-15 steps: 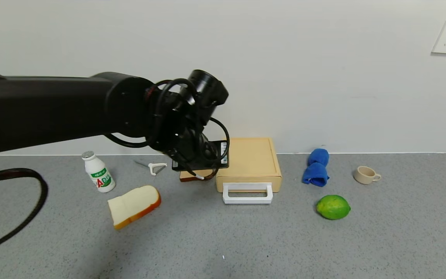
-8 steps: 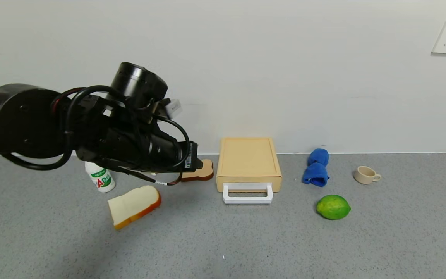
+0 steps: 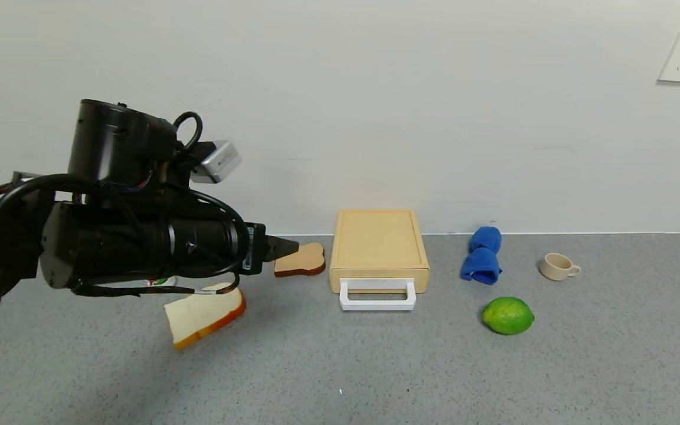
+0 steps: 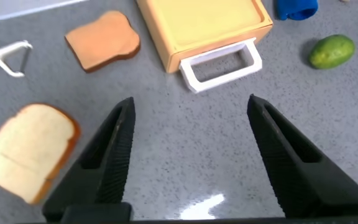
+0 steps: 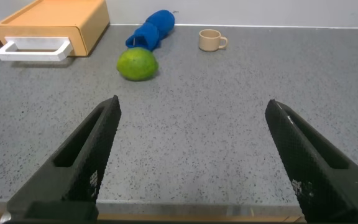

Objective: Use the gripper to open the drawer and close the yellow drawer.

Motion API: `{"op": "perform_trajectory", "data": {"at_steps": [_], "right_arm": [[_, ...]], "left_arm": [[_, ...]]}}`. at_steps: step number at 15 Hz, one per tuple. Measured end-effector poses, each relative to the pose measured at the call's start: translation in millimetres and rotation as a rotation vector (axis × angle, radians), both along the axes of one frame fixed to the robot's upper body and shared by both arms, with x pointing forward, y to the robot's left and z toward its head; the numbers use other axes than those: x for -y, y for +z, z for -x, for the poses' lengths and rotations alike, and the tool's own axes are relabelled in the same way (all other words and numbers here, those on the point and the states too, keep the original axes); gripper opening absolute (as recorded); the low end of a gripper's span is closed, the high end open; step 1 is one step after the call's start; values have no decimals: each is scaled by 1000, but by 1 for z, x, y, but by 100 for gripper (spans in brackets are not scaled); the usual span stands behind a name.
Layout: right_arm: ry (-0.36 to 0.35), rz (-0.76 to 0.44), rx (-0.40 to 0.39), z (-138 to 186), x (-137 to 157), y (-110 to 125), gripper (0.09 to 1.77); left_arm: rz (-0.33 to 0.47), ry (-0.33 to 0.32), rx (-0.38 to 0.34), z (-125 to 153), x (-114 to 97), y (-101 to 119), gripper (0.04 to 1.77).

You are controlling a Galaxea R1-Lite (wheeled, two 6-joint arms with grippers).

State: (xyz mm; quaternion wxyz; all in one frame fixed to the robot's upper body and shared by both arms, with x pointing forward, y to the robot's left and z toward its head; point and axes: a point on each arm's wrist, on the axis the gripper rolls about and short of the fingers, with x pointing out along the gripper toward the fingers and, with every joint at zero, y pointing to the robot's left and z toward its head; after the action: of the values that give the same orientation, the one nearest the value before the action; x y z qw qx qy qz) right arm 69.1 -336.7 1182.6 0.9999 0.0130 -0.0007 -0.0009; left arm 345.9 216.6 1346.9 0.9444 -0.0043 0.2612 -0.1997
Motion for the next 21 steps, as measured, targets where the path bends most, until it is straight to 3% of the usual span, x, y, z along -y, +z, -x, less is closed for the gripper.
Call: {"op": "perform_trajectory", "data": {"at_steps": [4, 10, 15, 21], "right_arm": [[0, 0, 0, 0, 0, 0, 171], [0, 0, 0, 0, 0, 0, 171], [0, 0, 0, 0, 0, 0, 171], [0, 0, 0, 0, 0, 0, 171]], "left_arm": [[-16, 17, 55, 21, -17, 2, 148], [-2, 130, 109, 80, -64, 2, 161], [47, 217, 264, 168, -98, 7, 166], [63, 337, 368, 292, -122, -13, 169]]}}
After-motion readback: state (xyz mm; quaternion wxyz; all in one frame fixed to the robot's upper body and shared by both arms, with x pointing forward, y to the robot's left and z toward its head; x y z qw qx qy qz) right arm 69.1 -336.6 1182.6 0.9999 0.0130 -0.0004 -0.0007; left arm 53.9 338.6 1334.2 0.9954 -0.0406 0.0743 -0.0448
